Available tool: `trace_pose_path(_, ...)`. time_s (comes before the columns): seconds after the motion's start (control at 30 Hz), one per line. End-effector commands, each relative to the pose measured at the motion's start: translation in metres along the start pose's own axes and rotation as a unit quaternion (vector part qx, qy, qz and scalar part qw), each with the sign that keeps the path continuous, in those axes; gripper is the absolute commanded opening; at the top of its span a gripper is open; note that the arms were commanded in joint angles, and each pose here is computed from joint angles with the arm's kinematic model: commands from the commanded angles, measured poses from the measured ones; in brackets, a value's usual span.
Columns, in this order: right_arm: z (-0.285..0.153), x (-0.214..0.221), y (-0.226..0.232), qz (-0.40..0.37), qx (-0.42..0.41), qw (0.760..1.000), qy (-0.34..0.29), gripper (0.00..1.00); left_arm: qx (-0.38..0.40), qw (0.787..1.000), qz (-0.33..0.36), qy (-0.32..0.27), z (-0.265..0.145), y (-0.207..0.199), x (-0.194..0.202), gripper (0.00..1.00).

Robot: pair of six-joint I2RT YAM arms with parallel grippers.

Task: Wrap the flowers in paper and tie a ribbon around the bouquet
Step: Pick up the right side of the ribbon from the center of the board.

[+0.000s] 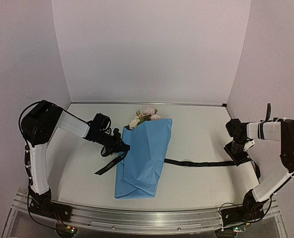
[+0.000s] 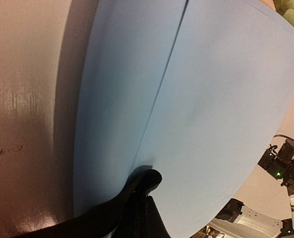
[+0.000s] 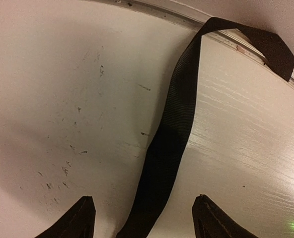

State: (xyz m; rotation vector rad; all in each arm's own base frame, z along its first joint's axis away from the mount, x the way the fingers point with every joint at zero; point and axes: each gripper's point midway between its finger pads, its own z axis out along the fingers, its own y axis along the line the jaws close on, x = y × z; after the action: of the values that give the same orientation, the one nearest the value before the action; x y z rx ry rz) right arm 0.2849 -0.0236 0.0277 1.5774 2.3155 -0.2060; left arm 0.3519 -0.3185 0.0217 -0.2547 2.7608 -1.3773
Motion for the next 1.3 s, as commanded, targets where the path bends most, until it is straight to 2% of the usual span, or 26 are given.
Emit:
trace_pose_path(0.0,-0.003,0.0,0.017,-0.026,-0.002,0.999,0.031,0.72,0.029,0.999,0.034,-0.01,-0.011,-0.03,-0.01,0.0)
trace_pose_path(0.1,-0.001,0.017,0.017,-0.008,-0.007,0.997,0.075,0.7,0.031,0.999,0.036,-0.009,-0.012,-0.031,-0.008,0.0)
trace_pose_path(0.4,-0.001,0.019,-0.01,0.114,0.013,0.992,0.059,0.72,0.045,0.998,0.039,-0.001,-0.013,-0.033,-0.003,0.0)
trace_pose_path(0.47,0.001,0.027,-0.007,0.142,0.013,0.987,0.08,0.72,0.048,0.998,0.038,0.004,-0.011,-0.032,-0.001,0.0)
trace_pose_path(0.53,0.002,0.04,0.004,0.157,-0.001,0.982,0.106,0.71,0.051,0.998,0.038,0.006,-0.01,-0.032,-0.001,0.0)
trace_pose_path(0.87,0.035,0.073,-0.002,0.203,0.019,0.972,0.114,0.7,0.053,0.997,0.048,0.016,-0.011,-0.035,0.002,0.0)
trace_pose_path(0.93,0.034,0.07,-0.001,0.196,0.012,0.976,0.095,0.64,0.054,0.997,0.049,0.015,-0.011,-0.035,0.002,0.0)
trace_pose_path(1.2,0.022,0.059,0.012,0.143,-0.018,0.988,0.063,0.07,0.054,0.997,0.057,0.01,-0.015,-0.045,-0.003,0.0)
trace_pose_path(1.27,0.013,0.055,0.022,0.119,-0.033,0.991,0.048,0.0,0.054,0.997,0.06,0.008,-0.016,-0.048,-0.005,0.0)
